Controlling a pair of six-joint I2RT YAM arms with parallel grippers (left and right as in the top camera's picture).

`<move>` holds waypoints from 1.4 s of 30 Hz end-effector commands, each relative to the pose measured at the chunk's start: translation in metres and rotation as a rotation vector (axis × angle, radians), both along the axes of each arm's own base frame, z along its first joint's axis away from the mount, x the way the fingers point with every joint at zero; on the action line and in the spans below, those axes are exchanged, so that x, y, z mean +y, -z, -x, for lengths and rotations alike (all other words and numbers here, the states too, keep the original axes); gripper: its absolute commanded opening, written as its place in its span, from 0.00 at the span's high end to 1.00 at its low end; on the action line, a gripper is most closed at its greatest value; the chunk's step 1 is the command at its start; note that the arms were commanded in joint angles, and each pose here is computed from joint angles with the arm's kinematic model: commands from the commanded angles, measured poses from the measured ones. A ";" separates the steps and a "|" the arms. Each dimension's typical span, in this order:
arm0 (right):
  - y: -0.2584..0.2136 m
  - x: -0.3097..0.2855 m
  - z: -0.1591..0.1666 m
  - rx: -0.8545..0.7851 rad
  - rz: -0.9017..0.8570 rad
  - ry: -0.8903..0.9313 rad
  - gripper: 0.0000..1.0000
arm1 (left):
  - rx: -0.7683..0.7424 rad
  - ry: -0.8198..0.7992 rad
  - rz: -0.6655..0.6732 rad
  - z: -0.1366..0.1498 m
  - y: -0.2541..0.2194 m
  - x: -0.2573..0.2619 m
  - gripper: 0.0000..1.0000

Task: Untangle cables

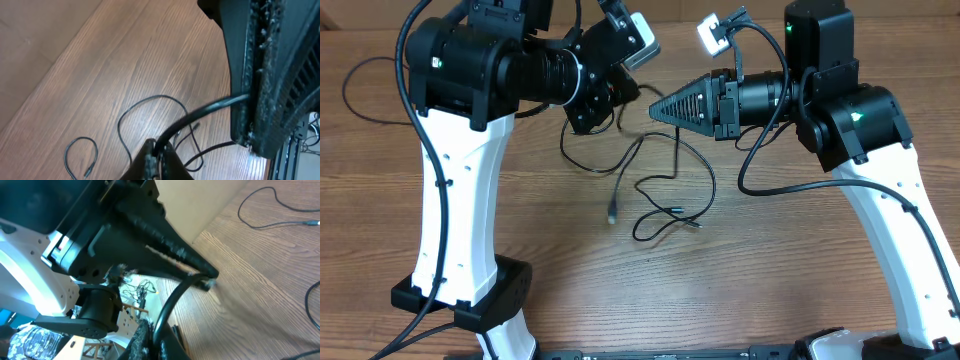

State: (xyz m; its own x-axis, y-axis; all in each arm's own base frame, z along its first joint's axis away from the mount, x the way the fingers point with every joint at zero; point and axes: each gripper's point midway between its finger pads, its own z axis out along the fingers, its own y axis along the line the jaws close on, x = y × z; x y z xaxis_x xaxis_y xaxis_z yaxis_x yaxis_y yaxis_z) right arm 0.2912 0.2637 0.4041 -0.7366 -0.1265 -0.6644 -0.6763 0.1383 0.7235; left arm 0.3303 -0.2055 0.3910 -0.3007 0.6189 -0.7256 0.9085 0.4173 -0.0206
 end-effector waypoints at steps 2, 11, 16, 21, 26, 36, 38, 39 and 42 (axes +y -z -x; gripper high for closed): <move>-0.010 0.000 0.009 -0.015 -0.018 -0.023 0.94 | 0.004 0.013 0.017 0.002 -0.002 -0.002 0.96; -0.004 -0.001 -0.001 -0.025 0.014 0.034 0.84 | 0.038 -0.131 0.084 -0.012 -0.015 0.011 0.96; 0.009 -0.012 -0.031 -0.003 0.092 0.209 0.00 | 0.056 -0.300 0.147 -0.025 -0.031 0.045 0.96; 0.013 -0.032 -0.051 0.039 0.113 0.319 0.00 | 0.103 -0.420 0.194 -0.030 -0.036 0.066 0.96; 0.016 -0.038 -0.054 0.053 0.123 0.344 0.00 | 0.139 -0.557 0.269 -0.031 -0.049 0.087 0.96; 0.043 -0.054 -0.065 0.119 0.244 0.473 0.00 | 0.145 -0.669 0.683 -0.009 -0.138 0.136 0.96; 0.044 -0.055 -0.065 0.123 0.249 0.477 0.00 | 0.141 -0.574 0.762 0.003 -0.161 0.132 0.96; 0.045 -0.055 -0.065 0.123 0.250 0.478 0.00 | 0.149 -0.554 0.789 0.006 -0.168 0.132 0.96; 0.046 -0.055 -0.063 0.130 0.254 0.476 0.00 | 0.153 -0.556 0.817 0.007 -0.174 0.134 0.96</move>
